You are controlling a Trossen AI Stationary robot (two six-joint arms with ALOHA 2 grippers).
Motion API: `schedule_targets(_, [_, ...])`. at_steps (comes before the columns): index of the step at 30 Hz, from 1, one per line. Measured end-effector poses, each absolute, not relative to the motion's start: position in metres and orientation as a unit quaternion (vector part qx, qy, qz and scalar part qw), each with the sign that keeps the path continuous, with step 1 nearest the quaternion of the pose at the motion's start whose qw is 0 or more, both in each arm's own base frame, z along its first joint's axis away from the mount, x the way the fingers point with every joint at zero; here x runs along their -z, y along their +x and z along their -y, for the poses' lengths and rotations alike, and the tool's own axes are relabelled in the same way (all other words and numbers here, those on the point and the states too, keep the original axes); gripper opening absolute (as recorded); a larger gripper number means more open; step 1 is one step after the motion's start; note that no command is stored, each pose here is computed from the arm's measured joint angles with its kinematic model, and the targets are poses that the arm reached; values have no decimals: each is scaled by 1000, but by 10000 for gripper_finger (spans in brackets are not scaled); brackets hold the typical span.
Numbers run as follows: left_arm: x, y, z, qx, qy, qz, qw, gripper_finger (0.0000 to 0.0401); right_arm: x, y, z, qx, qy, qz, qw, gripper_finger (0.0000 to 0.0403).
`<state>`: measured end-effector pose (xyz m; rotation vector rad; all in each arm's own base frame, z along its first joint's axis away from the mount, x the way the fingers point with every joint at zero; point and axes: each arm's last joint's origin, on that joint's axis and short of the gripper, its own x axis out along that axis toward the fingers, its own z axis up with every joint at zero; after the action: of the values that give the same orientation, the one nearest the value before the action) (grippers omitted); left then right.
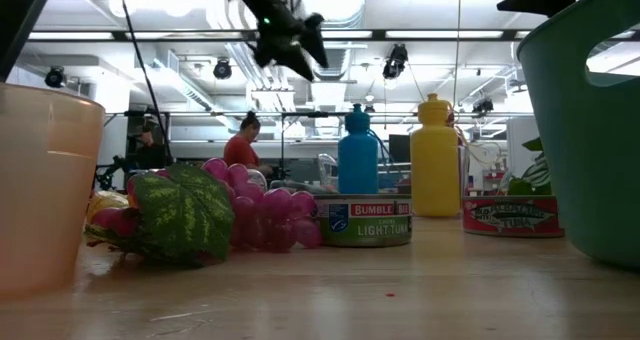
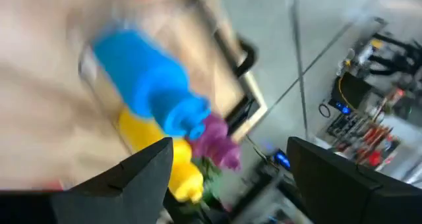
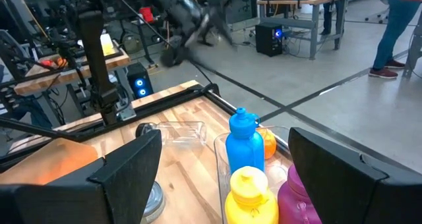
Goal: Pick & Place Food Item
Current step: Put the transparent water bottle into the transparent bin
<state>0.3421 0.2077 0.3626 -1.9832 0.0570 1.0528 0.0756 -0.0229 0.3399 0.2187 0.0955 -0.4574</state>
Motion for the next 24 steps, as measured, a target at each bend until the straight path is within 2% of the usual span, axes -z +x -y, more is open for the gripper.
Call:
schedule_targets(2, [-378,333,-210,-437,-726,-21,531,299,-340,76,23,226,108,-47,967,329])
schedule_targets(6, [-404,321,-208,-434,-482,-94,755,299,-340,76,23,226,108,-47,967,329])
schedule_targets(7, [-410,318,-205,-420,-413,-124,799,299,-340,76,23,226,108,-47,967,329])
schedule_targets(9, [-419,312,-195,-392,-299,-176,852,299,-340,76,23,226,108,-47,967,329])
schedule_targets(12, [-425,302,-183,-366,-215,-231,876,299,-340,76,23,226,108,-47,967,329])
schedule_targets(24, [-419,268,-156,-355,-205,-376,831,299,-340,76,23,227,108,-47,967,329])
